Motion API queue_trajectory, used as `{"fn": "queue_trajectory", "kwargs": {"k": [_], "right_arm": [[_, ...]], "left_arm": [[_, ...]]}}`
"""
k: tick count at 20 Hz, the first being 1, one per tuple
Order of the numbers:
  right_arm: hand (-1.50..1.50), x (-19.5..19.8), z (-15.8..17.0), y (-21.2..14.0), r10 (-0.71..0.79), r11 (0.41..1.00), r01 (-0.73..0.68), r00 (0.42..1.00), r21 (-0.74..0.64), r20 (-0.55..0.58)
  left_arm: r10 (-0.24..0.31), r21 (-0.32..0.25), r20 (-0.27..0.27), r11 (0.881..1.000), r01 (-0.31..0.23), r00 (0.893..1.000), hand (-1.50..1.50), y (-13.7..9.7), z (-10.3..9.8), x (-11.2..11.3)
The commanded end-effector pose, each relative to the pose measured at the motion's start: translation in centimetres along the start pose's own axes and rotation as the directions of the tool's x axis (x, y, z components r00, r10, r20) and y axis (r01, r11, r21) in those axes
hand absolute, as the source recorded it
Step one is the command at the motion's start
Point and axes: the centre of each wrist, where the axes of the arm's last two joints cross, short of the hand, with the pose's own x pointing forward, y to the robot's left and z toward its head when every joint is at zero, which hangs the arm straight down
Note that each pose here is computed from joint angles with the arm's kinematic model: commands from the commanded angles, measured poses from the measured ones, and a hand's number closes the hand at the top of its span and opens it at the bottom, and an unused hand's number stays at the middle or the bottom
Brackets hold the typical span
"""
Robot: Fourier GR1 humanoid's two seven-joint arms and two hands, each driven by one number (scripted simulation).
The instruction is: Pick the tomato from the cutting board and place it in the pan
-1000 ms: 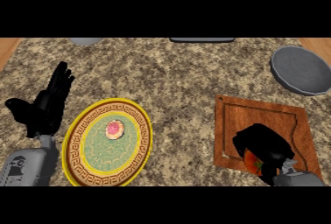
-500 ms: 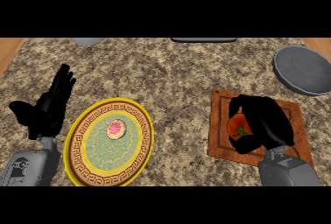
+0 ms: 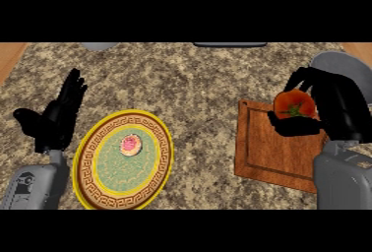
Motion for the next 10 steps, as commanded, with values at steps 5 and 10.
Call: {"fn": "queue_trajectory", "kwargs": {"k": [5,10], "right_arm": [[1.5,-7.1,-4.5,-3.9,-0.275,0.952,0.257,0.956,-0.166,-0.1],[1.5,-13.1,-8.2,-5.6,-0.135,0.976,0.103,0.978,-0.193,-0.162]], "left_arm": [[0.001,0.013,0.009,1.0,-0.001,1.0,0.0,0.2,-0.6,1.2],[-0.001,-0.008,0.009,1.0,0.001,1.0,0.0,-0.4,0.3,0.9]]}}
